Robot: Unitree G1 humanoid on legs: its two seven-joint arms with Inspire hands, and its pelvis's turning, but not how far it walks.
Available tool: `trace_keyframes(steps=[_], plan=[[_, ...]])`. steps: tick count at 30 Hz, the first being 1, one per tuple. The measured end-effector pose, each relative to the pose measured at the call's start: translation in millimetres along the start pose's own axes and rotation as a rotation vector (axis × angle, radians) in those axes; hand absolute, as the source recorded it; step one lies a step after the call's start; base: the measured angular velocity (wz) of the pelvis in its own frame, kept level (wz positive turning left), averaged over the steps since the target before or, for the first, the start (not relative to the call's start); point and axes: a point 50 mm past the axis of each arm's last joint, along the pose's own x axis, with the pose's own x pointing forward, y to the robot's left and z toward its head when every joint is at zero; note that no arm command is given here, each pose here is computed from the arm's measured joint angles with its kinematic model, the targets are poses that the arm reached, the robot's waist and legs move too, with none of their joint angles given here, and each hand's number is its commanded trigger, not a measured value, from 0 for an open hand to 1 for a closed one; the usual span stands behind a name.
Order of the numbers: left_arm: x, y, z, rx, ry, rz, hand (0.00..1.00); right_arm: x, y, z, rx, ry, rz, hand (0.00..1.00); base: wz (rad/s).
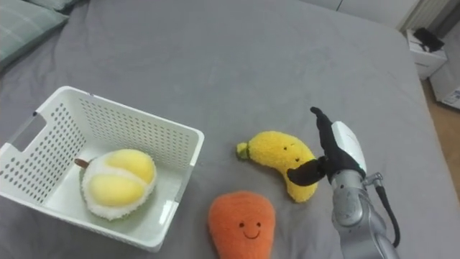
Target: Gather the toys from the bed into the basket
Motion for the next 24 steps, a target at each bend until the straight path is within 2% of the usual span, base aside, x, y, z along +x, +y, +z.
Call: trace_keyframes(steps=[6,11,19,24], plan=[[3.3,1.8,14,-0.019,-0.031,0.004,0.0,6,6,-4,-0.022,0.033,0.028,0.0,-0.03],[6.3,4.8,30,-0.006,-0.079,0.008,0.0,19,2,-1,-0.034,0.051,-0.003,0.0,0.08],[7.5,4.1,39,-0.103,-0.098,-0.015,0.0,32,5,7,-0.022,0.039,0.003,0.0,0.07],[8.3,0.8,40,-0.085,-0.092,-0.029,0.0,37,2,1,-0.021,0.083,-0.029,0.0,0.09]])
